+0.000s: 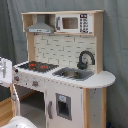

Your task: Play with the kitchen

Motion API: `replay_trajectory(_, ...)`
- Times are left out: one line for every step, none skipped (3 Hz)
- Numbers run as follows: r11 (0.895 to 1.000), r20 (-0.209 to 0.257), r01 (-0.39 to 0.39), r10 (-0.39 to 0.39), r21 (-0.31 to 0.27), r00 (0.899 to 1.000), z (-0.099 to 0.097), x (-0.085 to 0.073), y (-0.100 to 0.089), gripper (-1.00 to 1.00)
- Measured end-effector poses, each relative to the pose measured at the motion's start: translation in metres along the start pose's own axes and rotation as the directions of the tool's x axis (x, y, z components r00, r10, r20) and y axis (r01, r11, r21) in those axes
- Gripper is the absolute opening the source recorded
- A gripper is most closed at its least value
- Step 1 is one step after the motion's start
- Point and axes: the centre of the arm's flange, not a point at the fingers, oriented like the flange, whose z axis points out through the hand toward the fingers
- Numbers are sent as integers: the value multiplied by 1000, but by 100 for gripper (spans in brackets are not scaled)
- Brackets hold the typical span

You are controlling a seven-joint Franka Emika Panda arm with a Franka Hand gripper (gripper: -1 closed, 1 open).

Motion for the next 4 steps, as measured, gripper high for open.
replay_trajectory(993,-41,59,-55,99,998,11,3,-4,100)
replay_trajectory(976,-87,119,-105,183,991,24,8,-6,100)
replay_trajectory(949,-134,183,-153,257,979,42,15,-6,100)
replay_trajectory(920,-177,240,-192,311,965,66,24,-6,100)
